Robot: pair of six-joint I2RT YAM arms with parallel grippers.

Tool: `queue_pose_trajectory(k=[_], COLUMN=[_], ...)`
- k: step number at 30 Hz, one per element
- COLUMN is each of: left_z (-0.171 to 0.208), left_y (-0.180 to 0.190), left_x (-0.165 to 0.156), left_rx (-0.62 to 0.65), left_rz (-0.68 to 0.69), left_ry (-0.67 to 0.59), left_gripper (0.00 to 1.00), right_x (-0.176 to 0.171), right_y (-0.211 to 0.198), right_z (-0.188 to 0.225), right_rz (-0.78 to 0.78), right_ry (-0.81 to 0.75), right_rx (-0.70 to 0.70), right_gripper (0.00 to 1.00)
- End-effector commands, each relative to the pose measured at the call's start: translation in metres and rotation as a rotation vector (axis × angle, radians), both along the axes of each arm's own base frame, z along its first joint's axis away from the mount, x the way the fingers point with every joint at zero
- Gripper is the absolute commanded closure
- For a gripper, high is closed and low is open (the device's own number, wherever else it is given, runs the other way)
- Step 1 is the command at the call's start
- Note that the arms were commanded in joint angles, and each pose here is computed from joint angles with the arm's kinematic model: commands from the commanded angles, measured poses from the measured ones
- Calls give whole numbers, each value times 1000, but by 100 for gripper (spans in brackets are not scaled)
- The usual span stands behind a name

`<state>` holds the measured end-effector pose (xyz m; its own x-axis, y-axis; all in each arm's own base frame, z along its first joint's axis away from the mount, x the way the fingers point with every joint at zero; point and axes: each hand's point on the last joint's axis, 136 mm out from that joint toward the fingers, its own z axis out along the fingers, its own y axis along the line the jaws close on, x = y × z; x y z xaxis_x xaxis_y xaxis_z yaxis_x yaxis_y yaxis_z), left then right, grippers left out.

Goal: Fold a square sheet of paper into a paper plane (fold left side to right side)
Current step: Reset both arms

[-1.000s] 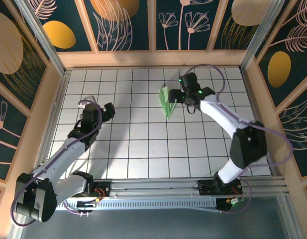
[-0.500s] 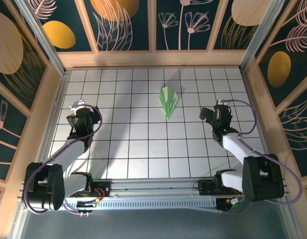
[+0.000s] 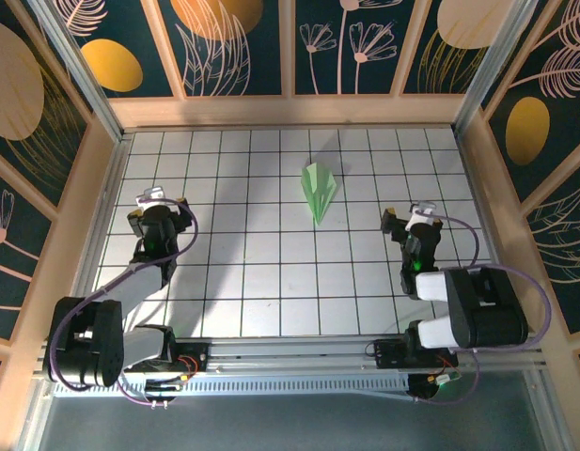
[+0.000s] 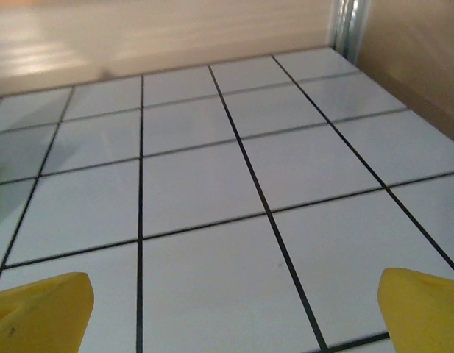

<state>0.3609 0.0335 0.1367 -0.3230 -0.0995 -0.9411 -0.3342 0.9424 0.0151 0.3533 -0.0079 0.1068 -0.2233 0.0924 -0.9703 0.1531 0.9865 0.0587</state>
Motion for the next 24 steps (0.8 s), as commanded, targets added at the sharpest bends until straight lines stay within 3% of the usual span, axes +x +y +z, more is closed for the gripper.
queue_pose_trajectory(k=[1,7,21,24], left_z=[7,8,13,10], left_y=[-1,-7,-7,-7], left_x=[4,8,6,6], left_rx=[32,33,38,25], left_rz=[-30,-69,-77,-94], left_ry=[-58,-93,-302,-296], left_gripper=[1,1,1,1], right_x=[7,21,22,22], right_y=[-2,-10,-6,-6], right_z=[38,21,21,21], right_rz=[45,74,79,78], right_ry=[-202,-147,-143,-143], right_rx=[-11,58,38,39], right_gripper=[1,1,1,1])
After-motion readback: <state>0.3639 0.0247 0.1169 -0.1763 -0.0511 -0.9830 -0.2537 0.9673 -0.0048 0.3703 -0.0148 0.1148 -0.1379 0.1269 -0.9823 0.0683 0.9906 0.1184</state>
